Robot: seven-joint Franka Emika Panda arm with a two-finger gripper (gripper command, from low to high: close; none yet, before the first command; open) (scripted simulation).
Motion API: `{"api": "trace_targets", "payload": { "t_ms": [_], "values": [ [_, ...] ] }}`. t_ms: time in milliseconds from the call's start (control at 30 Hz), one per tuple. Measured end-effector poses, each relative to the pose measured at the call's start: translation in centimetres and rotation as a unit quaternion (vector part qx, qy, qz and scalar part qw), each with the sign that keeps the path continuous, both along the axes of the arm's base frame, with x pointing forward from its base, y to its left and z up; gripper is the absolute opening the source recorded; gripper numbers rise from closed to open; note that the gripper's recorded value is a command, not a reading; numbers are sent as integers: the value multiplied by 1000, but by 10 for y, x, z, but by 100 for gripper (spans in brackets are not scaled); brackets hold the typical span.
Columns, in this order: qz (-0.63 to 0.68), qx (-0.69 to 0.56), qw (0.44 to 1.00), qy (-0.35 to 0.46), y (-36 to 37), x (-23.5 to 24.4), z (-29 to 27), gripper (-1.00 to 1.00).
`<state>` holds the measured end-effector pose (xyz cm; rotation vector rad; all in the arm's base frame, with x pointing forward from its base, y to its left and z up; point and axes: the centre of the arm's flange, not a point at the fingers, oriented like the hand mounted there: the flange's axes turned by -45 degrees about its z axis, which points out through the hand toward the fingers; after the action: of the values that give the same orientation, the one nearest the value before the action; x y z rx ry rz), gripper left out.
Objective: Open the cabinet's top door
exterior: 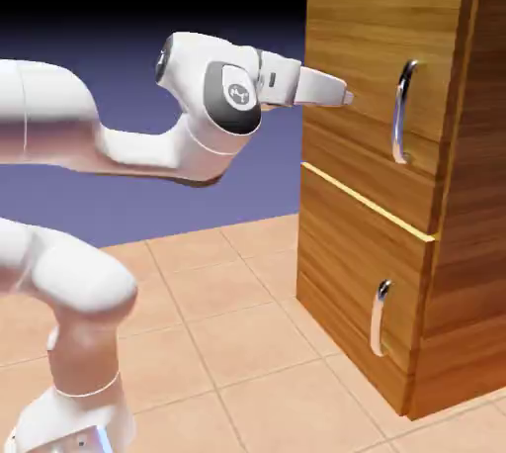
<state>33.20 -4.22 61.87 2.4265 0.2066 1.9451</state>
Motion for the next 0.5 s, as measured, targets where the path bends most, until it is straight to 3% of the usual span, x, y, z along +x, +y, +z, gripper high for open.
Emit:
{"api": "trace_targets", "payload": {
  "t_ms": [500],
  "values": [
    [-12,43,995,-90,-73,9,-26,0]
  ]
}}
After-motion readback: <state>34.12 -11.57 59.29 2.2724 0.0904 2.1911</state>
